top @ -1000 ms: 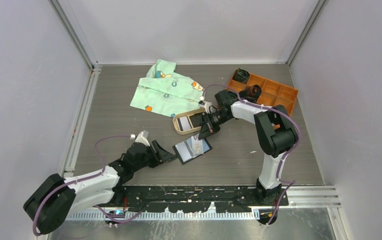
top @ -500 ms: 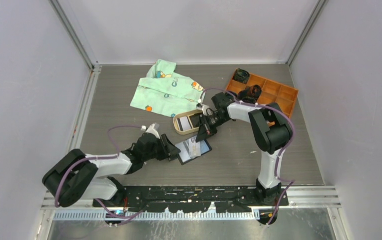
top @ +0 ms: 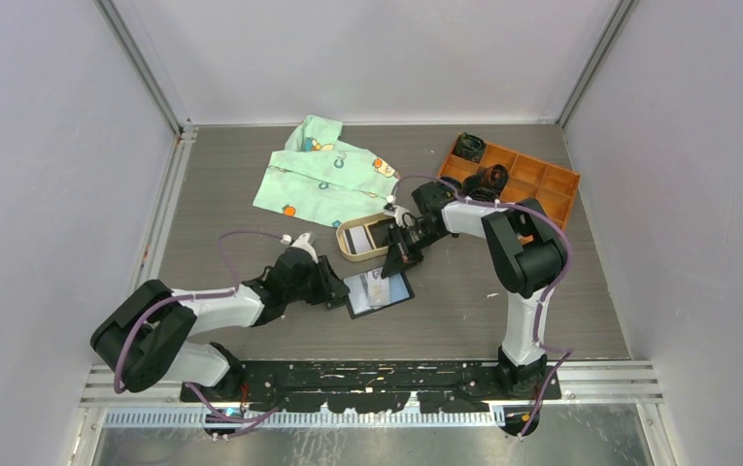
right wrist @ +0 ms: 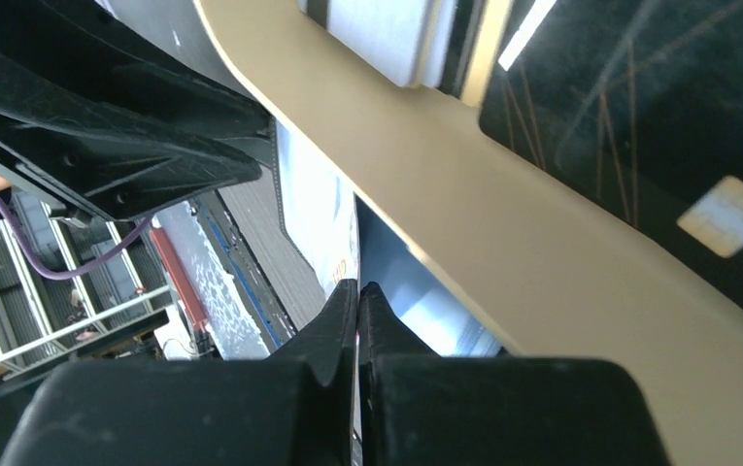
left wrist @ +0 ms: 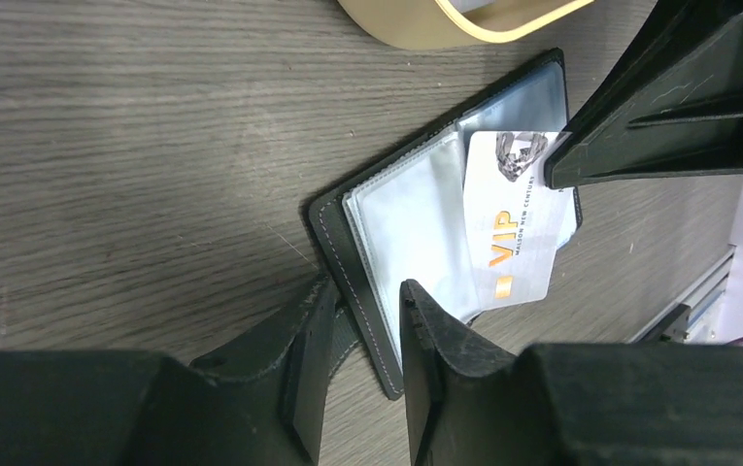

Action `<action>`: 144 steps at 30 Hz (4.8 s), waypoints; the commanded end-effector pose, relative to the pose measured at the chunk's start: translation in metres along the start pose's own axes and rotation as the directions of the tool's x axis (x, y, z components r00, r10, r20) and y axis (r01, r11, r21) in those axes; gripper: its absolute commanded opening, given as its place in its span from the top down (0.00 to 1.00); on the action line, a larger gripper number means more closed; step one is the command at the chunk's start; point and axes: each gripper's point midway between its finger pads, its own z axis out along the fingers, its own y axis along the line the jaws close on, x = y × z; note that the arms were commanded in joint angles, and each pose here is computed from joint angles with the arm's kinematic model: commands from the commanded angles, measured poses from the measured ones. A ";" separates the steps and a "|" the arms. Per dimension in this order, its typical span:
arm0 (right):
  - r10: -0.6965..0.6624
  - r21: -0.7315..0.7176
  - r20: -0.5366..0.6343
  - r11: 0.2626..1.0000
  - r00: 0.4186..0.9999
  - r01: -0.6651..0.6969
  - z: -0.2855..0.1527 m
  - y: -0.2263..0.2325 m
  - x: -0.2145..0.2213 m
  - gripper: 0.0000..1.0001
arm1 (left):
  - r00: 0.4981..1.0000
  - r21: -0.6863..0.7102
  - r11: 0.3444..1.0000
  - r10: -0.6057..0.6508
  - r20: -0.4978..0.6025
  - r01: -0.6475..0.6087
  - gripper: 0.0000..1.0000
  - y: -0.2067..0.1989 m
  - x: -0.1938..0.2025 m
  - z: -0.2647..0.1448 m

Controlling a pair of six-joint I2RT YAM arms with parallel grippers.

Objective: Put the credit cards into the card holder
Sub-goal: Insert the credit card into the card holder.

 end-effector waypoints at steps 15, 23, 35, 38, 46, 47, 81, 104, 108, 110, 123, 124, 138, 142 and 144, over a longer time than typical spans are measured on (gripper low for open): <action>0.022 0.041 0.017 0.999 1.000 -0.023 0.003 -0.003 0.004 0.99 | 0.997 -0.037 0.998 0.054 -0.059 -0.057 0.68 0.009 0.002 0.012; 0.012 0.072 -0.006 0.997 1.000 -0.011 0.009 -0.005 0.007 0.99 | 0.995 -0.030 0.998 0.052 -0.090 -0.055 0.70 0.007 0.006 0.017; 0.058 0.101 0.028 0.993 0.998 -0.060 0.010 -0.009 0.004 0.89 | 0.995 -0.001 0.997 0.073 -0.068 -0.073 0.64 -0.004 -0.002 0.010; 0.054 0.102 0.026 0.993 0.998 -0.056 0.010 -0.009 0.003 0.89 | 0.991 -0.017 0.992 0.126 -0.037 -0.126 0.61 -0.009 -0.014 -0.006; 0.064 0.096 0.015 0.993 0.998 -0.065 0.012 -0.010 0.004 0.89 | 0.976 0.081 0.975 0.200 0.088 -0.207 0.61 -0.057 -0.027 -0.047; 0.067 0.097 0.014 0.993 0.998 -0.068 0.012 -0.011 0.005 0.89 | 0.973 0.110 0.970 0.208 0.097 -0.218 0.61 -0.067 -0.025 -0.048; 0.076 0.111 -0.001 0.991 0.997 -0.076 0.015 -0.017 0.007 0.89 | 0.888 -0.150 0.879 0.459 0.011 -0.453 0.69 -0.142 0.041 0.034; 0.074 0.111 -0.001 0.991 0.997 -0.073 0.014 -0.016 0.007 0.88 | 0.867 -0.316 0.812 0.493 -0.077 -0.490 0.69 -0.121 0.044 0.054; 0.073 0.112 0.000 0.991 0.997 -0.072 0.014 -0.016 0.006 0.88 | 0.869 -0.331 0.811 0.490 -0.068 -0.483 0.66 -0.117 0.043 0.054; 0.072 0.113 0.000 0.991 0.997 -0.071 0.014 -0.016 0.006 0.86 | 0.872 -0.338 0.811 0.485 -0.065 -0.477 0.63 -0.114 0.043 0.054; 0.047 0.115 0.002 0.992 0.999 -0.047 0.010 -0.011 0.003 0.71 | 0.881 -0.388 0.805 0.472 -0.039 -0.448 0.56 -0.101 0.033 0.045; 0.045 0.116 0.003 0.992 0.999 -0.045 0.009 -0.011 0.004 0.70 | 0.881 -0.393 0.804 0.471 -0.036 -0.446 0.55 -0.100 0.031 0.044; -0.035 0.135 0.043 0.990 0.998 0.029 -0.010 -0.004 -0.008 0.66 | 0.874 -0.360 0.815 0.485 -0.006 -0.455 0.56 -0.106 0.020 0.024; -0.072 0.152 0.060 0.986 0.996 0.062 -0.018 -0.002 -0.013 0.67 | 0.858 -0.296 0.818 0.514 -0.008 -0.493 0.57 -0.119 0.016 0.010; -0.091 0.162 0.062 0.984 0.994 0.080 -0.021 -0.002 -0.013 0.69 | 0.846 -0.283 0.812 0.533 0.000 -0.511 0.57 -0.120 0.011 0.001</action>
